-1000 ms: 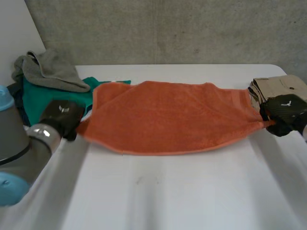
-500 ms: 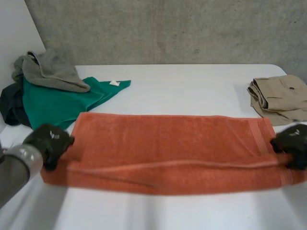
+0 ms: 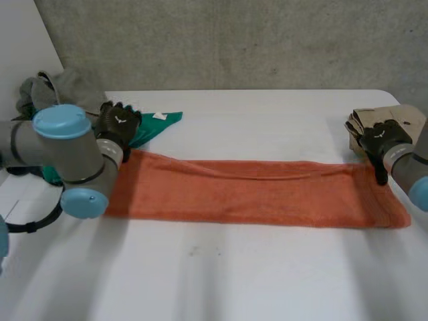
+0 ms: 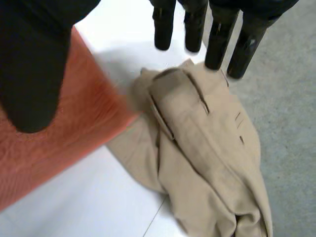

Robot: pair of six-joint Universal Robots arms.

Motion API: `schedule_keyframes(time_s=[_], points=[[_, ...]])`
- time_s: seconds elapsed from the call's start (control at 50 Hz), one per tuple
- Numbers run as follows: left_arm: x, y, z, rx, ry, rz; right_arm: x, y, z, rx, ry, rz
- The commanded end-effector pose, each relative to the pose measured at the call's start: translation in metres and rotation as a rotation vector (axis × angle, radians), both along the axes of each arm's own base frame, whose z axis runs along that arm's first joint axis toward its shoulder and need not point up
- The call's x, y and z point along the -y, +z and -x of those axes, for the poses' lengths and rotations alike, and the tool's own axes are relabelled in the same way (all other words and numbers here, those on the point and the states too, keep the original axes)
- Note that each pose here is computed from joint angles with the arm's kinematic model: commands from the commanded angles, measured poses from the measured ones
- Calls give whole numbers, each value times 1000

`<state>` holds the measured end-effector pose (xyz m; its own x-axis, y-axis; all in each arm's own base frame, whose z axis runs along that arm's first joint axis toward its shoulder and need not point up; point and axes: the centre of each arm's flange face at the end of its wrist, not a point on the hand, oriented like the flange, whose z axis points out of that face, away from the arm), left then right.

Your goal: Fold the laundry.

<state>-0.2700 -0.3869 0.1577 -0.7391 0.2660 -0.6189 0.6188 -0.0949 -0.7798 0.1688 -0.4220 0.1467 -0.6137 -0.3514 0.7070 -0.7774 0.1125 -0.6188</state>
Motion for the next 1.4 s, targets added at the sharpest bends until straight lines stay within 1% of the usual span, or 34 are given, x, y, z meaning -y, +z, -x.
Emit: schedule_keyframes(time_s=[0.02,0.08,0.14,0.18,0.28,0.3,0.38,0.5,0.6,0.72,0.86,0.92,0.94,0.98,1.0,1.08,1.14,1.16,1.2,1.22,1.28,1.3,1.34,1.36,1.4], points=[[-15,-3,12,30,-34,18,-19,17,-14,87,25,1],[-25,-2,10,36,-39,-2,-35,32,-13,152,50,-6],[-39,4,4,32,-38,-21,-55,40,-16,199,101,-33],[-47,9,1,24,-39,-28,-63,42,-11,217,109,-52],[-70,23,-7,-35,-41,-46,-83,41,22,244,58,-105],[-77,26,-9,-64,-42,-55,-88,41,32,252,40,-116],[-89,34,-13,-120,-41,-63,-101,27,47,274,19,-169],[-95,36,-16,-133,-40,-68,-105,14,59,292,28,-195],[-95,34,-15,-133,-39,-73,-94,-14,63,292,29,-200],[-95,33,-16,-133,-39,-78,-84,-24,65,289,39,-180],[-97,35,-18,-133,-34,-76,-76,-23,77,258,1,-153],[-99,39,-20,-138,-33,-69,-69,-15,103,228,-68,-114],[-100,40,-21,-138,-32,-68,-65,-7,118,193,-102,-80],[-101,42,-22,-139,-31,-63,-63,0,131,146,-129,-52],[-102,43,-23,-141,-29,-62,-62,6,142,92,-151,-28],[-105,48,-26,-146,-23,-53,-59,16,157,-20,-165,11],[-104,51,-31,-149,-10,-45,-59,28,141,-44,-113,49],[-103,52,-34,-150,-3,-45,-61,44,113,-42,-39,101],[-103,53,-35,-152,0,-40,-65,59,83,-24,39,154],[-103,54,-36,-154,2,-38,-69,70,57,6,104,202],[-104,57,-36,-164,5,-34,-78,81,18,60,210,258],[-103,58,-37,-172,9,-34,-87,89,-12,82,298,304],[-103,60,-38,-182,12,-32,-99,94,-42,103,386,339],[-102,60,-39,-189,16,-35,-117,100,-80,126,505,382],[-102,59,-40,-195,18,-40,-135,96,-115,146,616,400]])
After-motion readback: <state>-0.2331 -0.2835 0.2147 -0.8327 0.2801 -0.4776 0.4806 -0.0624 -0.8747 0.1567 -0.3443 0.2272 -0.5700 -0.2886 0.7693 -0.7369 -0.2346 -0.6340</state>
